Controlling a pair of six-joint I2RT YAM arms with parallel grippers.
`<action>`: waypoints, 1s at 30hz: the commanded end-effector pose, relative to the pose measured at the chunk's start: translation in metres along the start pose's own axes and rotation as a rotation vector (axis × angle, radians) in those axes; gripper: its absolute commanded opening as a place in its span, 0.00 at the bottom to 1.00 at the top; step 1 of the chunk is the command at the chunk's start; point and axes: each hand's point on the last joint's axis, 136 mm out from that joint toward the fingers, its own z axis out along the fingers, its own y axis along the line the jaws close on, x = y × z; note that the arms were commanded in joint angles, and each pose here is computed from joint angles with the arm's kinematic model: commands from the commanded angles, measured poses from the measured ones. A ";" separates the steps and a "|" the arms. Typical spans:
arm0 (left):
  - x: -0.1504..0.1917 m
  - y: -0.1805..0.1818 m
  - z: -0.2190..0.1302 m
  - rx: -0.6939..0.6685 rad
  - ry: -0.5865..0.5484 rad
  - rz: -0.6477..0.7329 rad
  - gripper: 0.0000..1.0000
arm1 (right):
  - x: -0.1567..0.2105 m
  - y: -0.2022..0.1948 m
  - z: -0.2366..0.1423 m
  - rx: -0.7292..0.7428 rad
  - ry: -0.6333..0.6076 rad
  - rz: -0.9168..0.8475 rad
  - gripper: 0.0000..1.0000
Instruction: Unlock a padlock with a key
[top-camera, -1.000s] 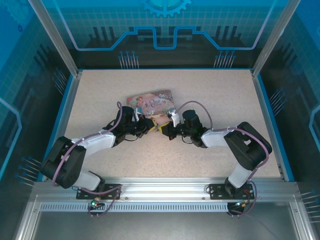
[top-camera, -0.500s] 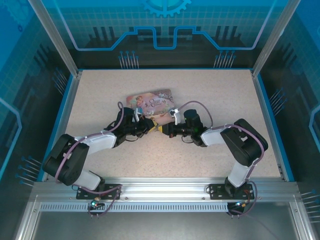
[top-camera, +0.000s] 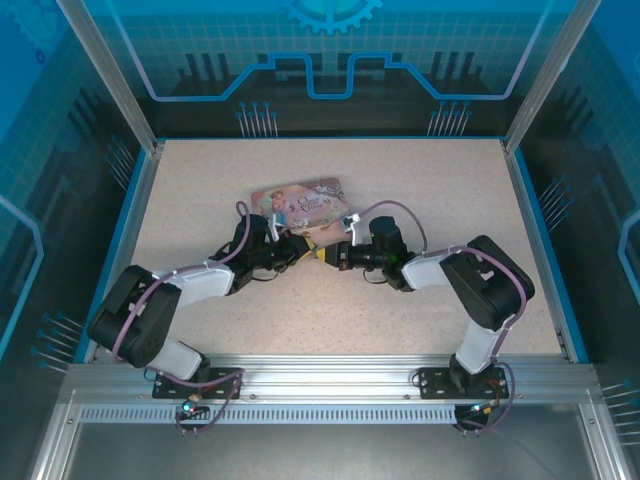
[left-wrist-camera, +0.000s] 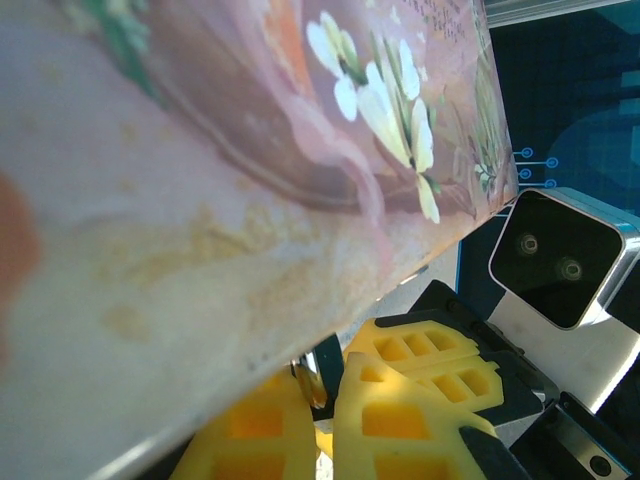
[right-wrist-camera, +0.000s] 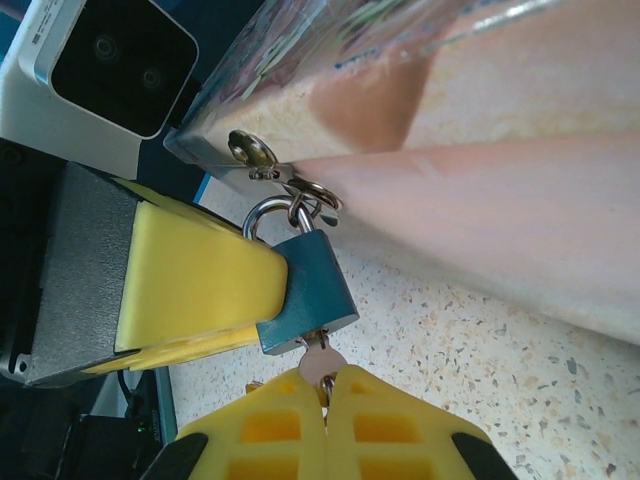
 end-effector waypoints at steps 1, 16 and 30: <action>0.013 0.028 0.005 -0.066 0.039 -0.028 0.00 | -0.033 0.030 0.001 -0.117 -0.057 -0.014 0.00; 0.011 0.036 0.010 -0.082 0.031 -0.029 0.00 | -0.022 0.021 0.005 -0.104 -0.013 0.054 0.00; 0.007 0.032 0.008 -0.081 0.015 -0.057 0.00 | -0.006 -0.002 -0.006 0.019 -0.002 -0.059 0.22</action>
